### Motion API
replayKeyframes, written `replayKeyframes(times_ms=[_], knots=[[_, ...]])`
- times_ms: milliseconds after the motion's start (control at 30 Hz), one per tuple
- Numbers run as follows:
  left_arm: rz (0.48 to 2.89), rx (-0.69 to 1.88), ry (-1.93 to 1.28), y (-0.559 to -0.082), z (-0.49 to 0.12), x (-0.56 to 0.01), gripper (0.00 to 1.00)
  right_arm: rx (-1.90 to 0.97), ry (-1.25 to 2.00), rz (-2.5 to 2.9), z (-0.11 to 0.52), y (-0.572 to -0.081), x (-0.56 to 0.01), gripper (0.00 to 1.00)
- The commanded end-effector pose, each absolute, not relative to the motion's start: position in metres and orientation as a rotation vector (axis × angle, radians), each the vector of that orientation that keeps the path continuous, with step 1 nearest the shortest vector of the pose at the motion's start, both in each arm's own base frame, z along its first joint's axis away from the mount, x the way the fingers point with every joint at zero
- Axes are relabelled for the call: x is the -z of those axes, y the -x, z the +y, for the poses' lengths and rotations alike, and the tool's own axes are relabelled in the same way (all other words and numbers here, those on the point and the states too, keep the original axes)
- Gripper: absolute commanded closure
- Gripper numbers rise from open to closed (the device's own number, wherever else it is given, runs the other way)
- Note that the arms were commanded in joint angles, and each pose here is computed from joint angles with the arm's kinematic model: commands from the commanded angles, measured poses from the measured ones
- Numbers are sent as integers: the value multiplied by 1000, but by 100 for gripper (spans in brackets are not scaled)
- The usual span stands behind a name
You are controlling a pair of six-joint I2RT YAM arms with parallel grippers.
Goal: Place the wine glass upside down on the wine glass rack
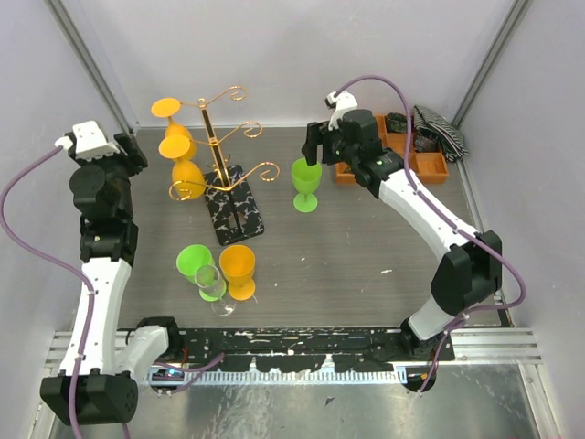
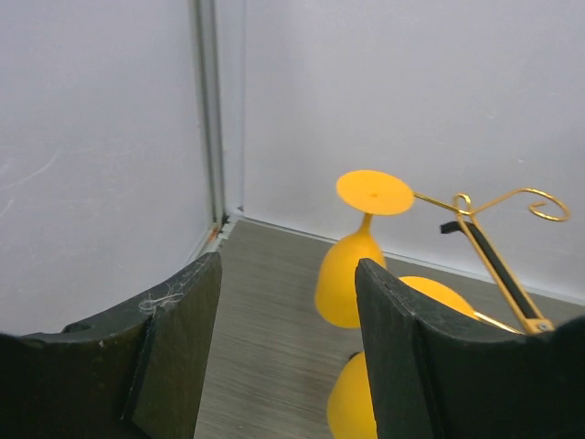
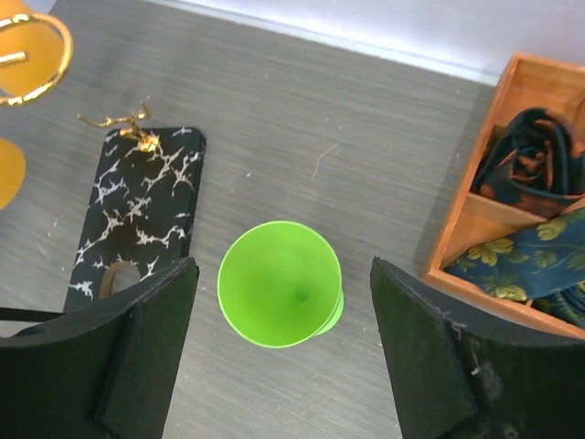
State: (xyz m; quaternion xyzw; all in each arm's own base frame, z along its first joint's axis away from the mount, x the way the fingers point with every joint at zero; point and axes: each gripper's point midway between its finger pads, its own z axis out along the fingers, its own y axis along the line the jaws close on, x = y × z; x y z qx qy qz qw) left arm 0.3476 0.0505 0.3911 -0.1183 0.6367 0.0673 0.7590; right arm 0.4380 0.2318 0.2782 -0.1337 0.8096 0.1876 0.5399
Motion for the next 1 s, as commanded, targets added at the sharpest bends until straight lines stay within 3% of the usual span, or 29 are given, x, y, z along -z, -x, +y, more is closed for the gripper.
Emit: replayKeyframes(times_ms=[0, 533, 967], knots=[[1400, -46, 160, -354, 25, -410, 33, -500, 311, 1968, 239, -435, -270, 19], [1305, 49, -24, -360, -42, -465, 33, -369, 355, 2066, 230, -447, -222, 23], [1299, 38, -74, -361, -59, -469, 33, -329, 387, 2109, 228, -451, -204, 37]])
